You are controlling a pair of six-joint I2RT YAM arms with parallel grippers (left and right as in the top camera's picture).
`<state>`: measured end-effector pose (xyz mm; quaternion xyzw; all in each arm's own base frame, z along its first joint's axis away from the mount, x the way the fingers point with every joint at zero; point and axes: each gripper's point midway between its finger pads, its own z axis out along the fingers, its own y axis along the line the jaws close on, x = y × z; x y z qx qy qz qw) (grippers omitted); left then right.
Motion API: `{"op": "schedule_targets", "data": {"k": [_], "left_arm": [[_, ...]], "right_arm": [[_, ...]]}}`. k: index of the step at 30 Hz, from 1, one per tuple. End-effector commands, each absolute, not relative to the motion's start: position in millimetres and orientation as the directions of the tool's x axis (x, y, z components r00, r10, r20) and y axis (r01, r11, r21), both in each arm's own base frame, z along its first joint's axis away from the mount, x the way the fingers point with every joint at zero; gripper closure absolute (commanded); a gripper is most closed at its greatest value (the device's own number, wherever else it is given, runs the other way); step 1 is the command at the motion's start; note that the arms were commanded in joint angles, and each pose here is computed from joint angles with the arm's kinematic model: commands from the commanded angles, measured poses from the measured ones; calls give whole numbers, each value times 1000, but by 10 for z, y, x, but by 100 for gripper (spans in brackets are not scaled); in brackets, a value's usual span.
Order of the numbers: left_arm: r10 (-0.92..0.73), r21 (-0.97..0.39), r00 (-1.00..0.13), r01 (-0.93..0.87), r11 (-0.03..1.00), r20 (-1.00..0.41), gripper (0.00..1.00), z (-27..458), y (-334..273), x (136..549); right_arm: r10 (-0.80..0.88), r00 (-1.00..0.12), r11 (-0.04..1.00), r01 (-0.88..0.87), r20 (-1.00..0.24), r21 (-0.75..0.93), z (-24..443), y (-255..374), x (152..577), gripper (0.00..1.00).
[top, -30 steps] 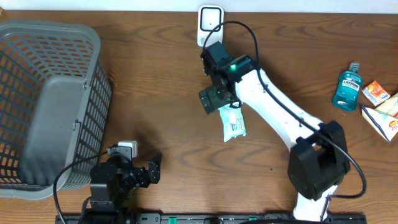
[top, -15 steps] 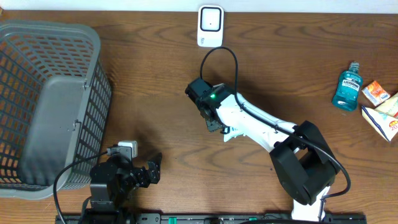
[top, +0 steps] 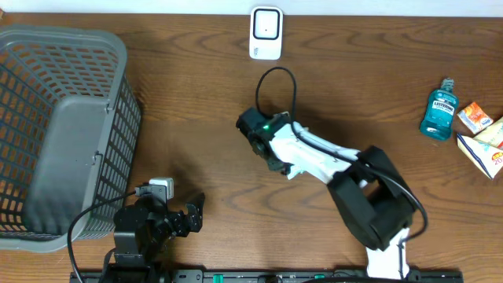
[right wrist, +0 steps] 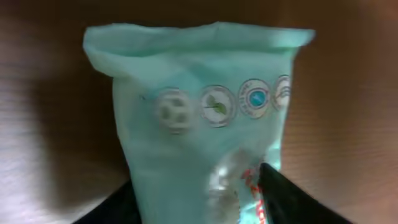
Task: Scan the item barcode
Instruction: 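Carry the wipes pack up to the white scanner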
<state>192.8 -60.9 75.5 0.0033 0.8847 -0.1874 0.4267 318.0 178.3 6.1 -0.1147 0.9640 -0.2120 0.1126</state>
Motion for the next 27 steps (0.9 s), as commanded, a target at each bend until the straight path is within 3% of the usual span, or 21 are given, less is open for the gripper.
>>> {"op": "schedule_targets", "data": {"k": [1, 5, 7, 12, 15, 17, 22, 27], "left_arm": [[-160, -331, -650, 149, 932, -743, 2, 692, -593, 1909], [-161, -332, -650, 149, 932, -743, 2, 692, -593, 1909], [-160, -331, -650, 149, 932, -743, 2, 692, -593, 1909], [-160, -331, -650, 149, 932, -743, 2, 692, -593, 1909], [-160, -331, -650, 149, 932, -743, 2, 692, -593, 1909], [-161, -332, -650, 149, 932, -743, 2, 692, -593, 1909], [-160, -331, -650, 149, 932, -743, 2, 692, -593, 1909], [-160, -331, -650, 149, 932, -743, 2, 692, -593, 1909]], "right_arm": [[-302, -952, 830, -235, -53, -506, -261, 1646, 3026, 52], [-303, -953, 797, -265, 20, -543, -377, 1541, 2920, 71], [-306, -952, 790, -266, 21, -553, -368, 1524, 2924, 99], [-318, -947, 830, -300, 43, -471, -292, 1695, 2970, 99], [-373, -923, 881, -384, 93, -277, -105, 1971, 3002, 99], [-478, -872, 875, -483, 102, -29, 94, 2281, 2974, 99], [-642, -763, 618, -571, -72, 540, 805, 2801, 2823, 99], [-605, -765, 368, -514, -220, 775, 1188, 2784, 2831, 99]]}}
